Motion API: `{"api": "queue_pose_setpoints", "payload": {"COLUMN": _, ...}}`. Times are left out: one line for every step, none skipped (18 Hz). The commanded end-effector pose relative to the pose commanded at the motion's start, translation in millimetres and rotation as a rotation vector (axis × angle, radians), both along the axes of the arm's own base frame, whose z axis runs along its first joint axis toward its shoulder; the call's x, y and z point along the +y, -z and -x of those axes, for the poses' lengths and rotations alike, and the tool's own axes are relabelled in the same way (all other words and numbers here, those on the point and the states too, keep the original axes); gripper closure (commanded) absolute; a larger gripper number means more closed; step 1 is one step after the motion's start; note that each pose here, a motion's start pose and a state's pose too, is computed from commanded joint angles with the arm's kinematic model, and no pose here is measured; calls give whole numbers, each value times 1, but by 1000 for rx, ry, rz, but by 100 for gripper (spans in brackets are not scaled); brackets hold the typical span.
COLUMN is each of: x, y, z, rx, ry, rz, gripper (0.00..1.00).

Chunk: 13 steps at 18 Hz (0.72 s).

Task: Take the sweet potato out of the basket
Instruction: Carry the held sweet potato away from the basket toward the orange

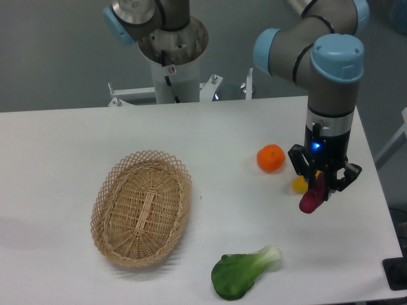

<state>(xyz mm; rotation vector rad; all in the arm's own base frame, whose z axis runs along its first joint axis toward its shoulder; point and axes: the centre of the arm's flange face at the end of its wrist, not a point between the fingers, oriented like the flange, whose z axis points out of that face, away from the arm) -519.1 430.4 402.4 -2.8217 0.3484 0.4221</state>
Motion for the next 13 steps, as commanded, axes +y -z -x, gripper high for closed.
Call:
{"api": "queue_pose_setpoints", "payload": {"x": 0, "y": -1, "z": 0, "rx": 1, "ry": 0, "rz": -1, "gripper": 83}}
{"api": "queue_pose_setpoints", "payload": {"x": 0, "y": 0, "z": -1, "rx": -2, "ry": -1, "rz": 0, "gripper": 83}}
{"api": "queue_pose_setpoints", "payload": {"x": 0, "y": 0, "z": -1, "rx": -2, "ry": 0, "rz": 0, "gripper": 83}}
{"api": "queue_pose_setpoints", "payload": {"x": 0, "y": 0, "z": -1, "rx": -4, "ry": 0, "rz": 2, "gripper": 83}}
{"api": "queue_pose_setpoints", "payload": {"x": 0, "y": 1, "z": -1, "rx": -5, "ry": 0, "rz": 3, "gripper": 83}}
{"api": "queue_pose_setpoints", "payload": {"x": -1, "y": 2, "z": -2, "rx": -8, "ry": 1, "rz": 5, "gripper": 83}}
{"api": "queue_pose_setpoints", "payload": {"x": -1, "y": 1, "z": -2, "rx": -6, "ry": 3, "rz": 4, "gripper": 83}}
{"api": "queue_pose_setpoints", "payload": {"x": -1, "y": 1, "z": -2, "rx": -6, "ry": 3, "rz": 4, "gripper": 83}}
{"api": "queue_pose_setpoints", "payload": {"x": -1, "y": 2, "z": -2, "rx": -7, "ry": 4, "rz": 5, "gripper": 83}}
{"api": "queue_pose_setpoints", "payload": {"x": -1, "y": 2, "z": -2, "rx": -7, "ry": 4, "rz": 5, "gripper": 83}}
{"api": "queue_pose_setpoints", "payload": {"x": -1, "y": 2, "z": -2, "rx": -7, "ry": 4, "rz": 5, "gripper": 83}}
{"api": "queue_pose_setpoints", "payload": {"x": -1, "y": 3, "z": -2, "rx": -8, "ry": 4, "rz": 6, "gripper": 83}}
{"api": "queue_pose_setpoints", "payload": {"x": -1, "y": 3, "z": -2, "rx": -8, "ry": 4, "rz": 6, "gripper": 83}}
